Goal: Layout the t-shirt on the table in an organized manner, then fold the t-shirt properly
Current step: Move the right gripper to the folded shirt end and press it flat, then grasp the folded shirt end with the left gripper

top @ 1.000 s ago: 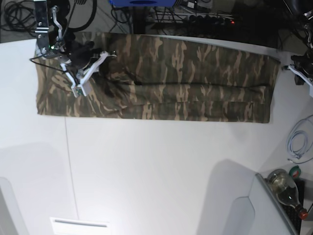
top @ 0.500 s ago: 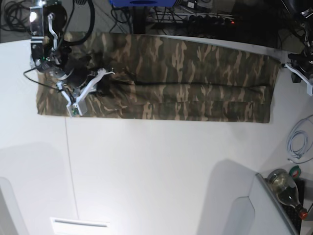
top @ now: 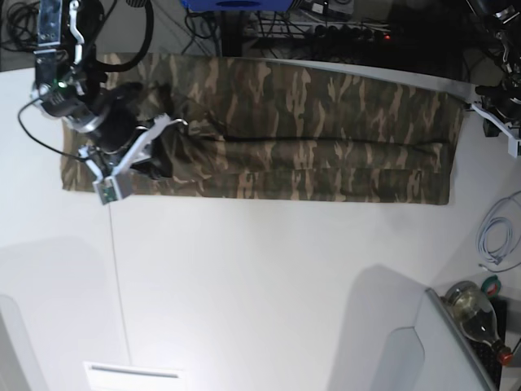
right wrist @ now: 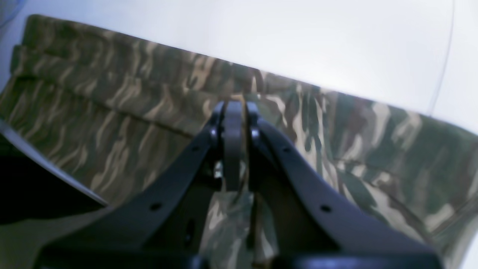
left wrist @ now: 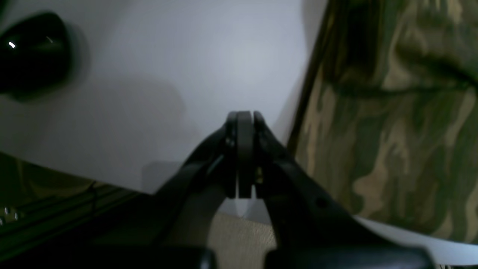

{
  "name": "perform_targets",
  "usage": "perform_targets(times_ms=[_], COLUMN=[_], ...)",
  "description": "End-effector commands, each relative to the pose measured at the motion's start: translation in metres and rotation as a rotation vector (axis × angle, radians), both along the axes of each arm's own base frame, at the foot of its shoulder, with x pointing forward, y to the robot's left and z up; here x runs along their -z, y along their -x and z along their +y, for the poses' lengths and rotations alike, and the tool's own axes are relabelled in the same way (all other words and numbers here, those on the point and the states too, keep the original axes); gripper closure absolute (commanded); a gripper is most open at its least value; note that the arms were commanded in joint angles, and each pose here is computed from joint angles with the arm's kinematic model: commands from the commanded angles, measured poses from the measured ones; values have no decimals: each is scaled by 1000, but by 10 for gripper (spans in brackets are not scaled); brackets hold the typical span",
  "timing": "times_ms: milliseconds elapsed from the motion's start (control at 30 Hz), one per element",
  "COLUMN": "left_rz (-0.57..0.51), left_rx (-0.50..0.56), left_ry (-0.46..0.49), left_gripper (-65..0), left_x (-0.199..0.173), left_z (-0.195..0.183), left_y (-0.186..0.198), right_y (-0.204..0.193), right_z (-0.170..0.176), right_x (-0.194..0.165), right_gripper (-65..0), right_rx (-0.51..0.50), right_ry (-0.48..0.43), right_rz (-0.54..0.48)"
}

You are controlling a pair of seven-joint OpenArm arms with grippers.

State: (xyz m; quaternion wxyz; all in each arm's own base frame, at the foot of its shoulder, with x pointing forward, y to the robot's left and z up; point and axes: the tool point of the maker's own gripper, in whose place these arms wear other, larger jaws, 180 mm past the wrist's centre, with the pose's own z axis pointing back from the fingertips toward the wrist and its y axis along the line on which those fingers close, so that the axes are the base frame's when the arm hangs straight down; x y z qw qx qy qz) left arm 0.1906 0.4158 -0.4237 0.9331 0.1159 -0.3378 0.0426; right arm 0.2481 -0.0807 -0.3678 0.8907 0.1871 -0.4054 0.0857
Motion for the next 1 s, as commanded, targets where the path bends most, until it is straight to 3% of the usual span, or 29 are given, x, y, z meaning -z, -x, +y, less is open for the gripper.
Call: perform_targets(times_ms=[0, 167, 267, 467, 667, 800, 833, 967], left_rz=[-41, -44, -65, -110, -148, -217, -237, -347], left_rx=[7, 10, 31, 108, 141, 86, 70, 24], left_ry=[-27, -12, -15, 85, 35, 164, 197, 312], left_gripper=[0, 0, 0, 0, 0, 0, -26, -303], left_x=[-14, -10, -16, -13, -34, -32, -34, -54], left_z=[7, 0, -6, -23, -24, -22, -19, -8], left_y=[-8, -8, -14, -48, -54, -51, -48, -42], right_y=[-13, -17, -17, -15, -4, 0, 1, 5], right_z=[-8, -20, -24, -25, -28, -27, -27, -28], right_x=[-23, -41, -33, -10, -6, -6, -6, -3], right_gripper=[-18, -17, -17, -17, -17, -17, -17, -17], right_rx=[30, 49, 35, 48, 47, 47, 47, 46], right_ry=[-6, 20, 42, 27, 38, 37, 37, 41], right_rz=[-84, -136, -118, -54, -35, -31, -30, -18])
